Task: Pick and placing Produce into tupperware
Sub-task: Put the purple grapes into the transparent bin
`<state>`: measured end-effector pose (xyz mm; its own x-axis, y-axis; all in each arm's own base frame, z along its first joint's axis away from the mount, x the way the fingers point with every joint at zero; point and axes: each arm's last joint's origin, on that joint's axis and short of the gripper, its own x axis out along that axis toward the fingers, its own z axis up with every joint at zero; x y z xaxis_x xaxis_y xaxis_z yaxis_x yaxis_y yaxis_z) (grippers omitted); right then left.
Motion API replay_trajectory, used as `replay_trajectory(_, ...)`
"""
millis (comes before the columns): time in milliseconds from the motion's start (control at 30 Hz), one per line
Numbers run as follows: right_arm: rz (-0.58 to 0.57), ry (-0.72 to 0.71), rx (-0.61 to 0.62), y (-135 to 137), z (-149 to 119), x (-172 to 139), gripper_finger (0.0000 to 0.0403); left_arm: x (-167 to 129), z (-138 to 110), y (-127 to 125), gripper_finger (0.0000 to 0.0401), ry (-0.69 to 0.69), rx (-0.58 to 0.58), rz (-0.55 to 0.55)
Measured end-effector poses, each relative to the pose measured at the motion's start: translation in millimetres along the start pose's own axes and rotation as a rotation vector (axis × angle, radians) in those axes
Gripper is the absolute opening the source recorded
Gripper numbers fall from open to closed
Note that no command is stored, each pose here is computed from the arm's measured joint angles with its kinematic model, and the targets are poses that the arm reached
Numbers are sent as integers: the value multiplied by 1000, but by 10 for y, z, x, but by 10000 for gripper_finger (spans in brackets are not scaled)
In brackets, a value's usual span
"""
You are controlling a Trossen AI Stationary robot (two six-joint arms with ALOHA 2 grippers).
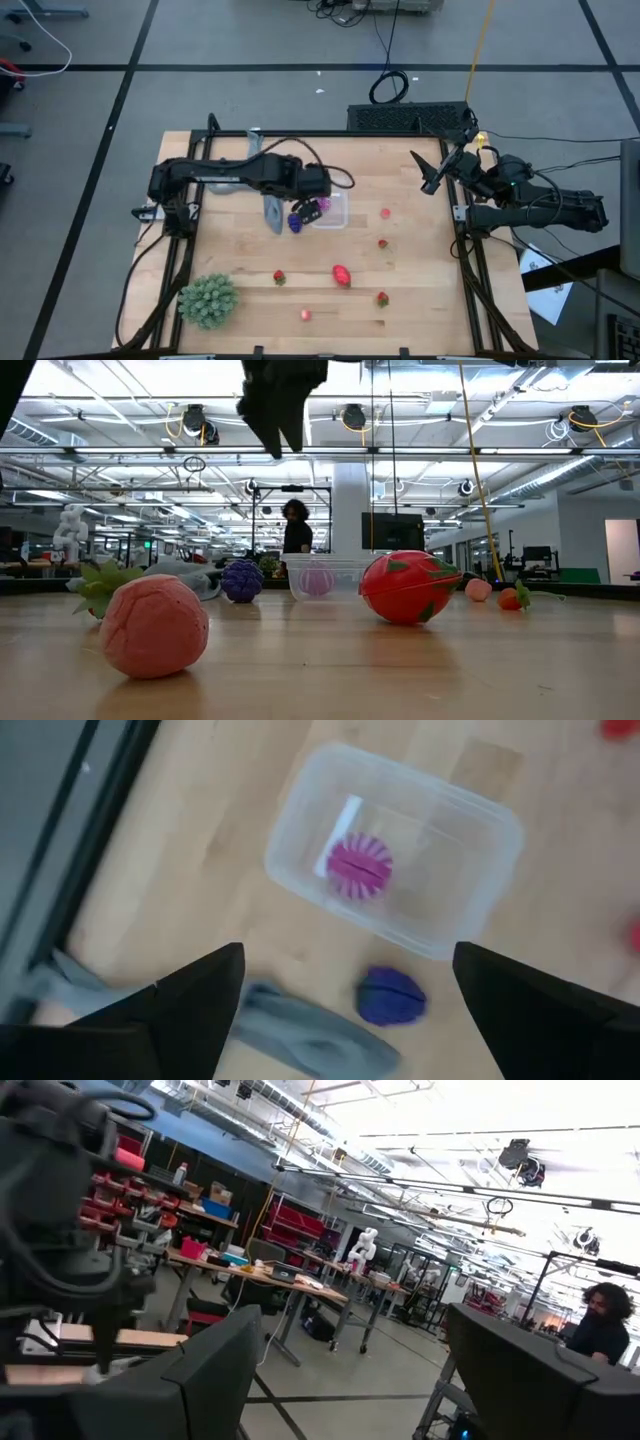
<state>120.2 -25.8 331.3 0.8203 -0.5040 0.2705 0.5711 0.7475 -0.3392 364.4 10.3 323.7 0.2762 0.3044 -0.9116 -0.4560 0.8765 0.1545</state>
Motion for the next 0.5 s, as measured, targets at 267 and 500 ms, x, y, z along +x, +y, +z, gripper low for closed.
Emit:
replay_trajectory(267,0,0,35,0,0,0,309,59,-247,-283,362,94,-113,30)
replay_trajectory(500,0,-1,30,-1,1,0,309,396,-466,-351,363,203,-348,52)
